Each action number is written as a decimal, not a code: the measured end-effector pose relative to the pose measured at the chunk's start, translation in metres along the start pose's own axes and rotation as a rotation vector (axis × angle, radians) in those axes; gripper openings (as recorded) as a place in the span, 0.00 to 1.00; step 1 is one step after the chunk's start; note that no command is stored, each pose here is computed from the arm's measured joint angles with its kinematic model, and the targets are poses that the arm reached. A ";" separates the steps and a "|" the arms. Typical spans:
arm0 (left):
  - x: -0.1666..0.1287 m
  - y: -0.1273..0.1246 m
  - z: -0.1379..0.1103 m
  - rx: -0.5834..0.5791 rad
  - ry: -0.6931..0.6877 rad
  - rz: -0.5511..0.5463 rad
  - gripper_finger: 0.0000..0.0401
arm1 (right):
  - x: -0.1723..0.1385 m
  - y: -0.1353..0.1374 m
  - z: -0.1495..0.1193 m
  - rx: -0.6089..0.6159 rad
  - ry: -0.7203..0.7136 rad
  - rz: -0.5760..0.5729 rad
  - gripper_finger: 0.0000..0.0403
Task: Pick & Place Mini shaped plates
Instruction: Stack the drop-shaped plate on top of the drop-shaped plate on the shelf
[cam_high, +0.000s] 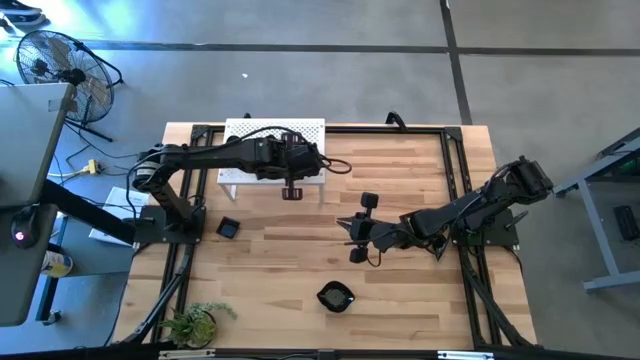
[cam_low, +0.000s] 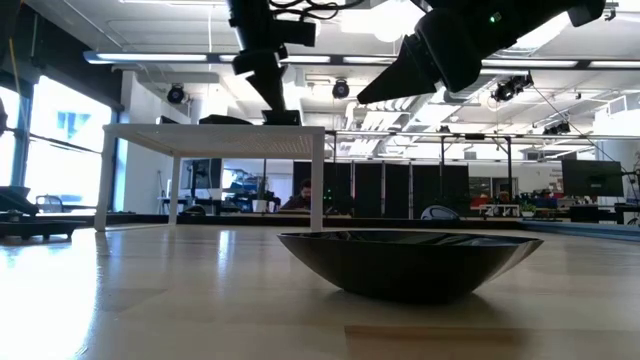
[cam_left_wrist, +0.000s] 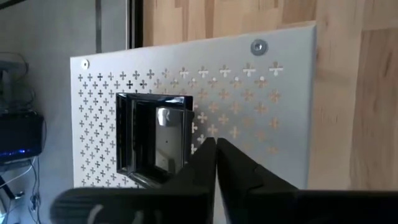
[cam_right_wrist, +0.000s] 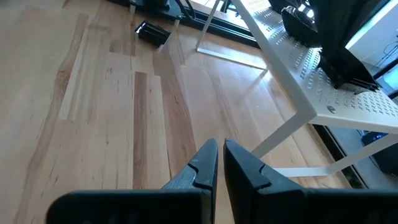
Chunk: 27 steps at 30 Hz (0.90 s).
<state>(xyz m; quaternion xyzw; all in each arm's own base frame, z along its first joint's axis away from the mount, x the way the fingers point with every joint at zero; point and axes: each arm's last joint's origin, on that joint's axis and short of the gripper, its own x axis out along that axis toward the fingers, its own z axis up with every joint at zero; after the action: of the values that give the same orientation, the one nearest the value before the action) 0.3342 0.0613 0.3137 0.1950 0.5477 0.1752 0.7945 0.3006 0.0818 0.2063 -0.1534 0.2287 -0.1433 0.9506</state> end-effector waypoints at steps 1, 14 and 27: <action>0.000 0.000 0.000 0.001 0.003 0.000 0.02 | 0.000 0.000 0.000 0.000 0.000 0.000 0.04; -0.023 0.010 0.004 -0.041 0.007 0.015 0.23 | 0.000 0.000 0.000 0.000 -0.001 0.013 0.04; 0.000 0.019 -0.008 -0.036 0.004 -0.014 0.30 | 0.000 0.001 0.001 0.023 -0.010 0.045 0.04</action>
<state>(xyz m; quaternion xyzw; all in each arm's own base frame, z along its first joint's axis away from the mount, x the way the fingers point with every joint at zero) 0.3254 0.0792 0.3204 0.1764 0.5476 0.1799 0.7979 0.3012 0.0831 0.2065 -0.1381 0.2259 -0.1237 0.9564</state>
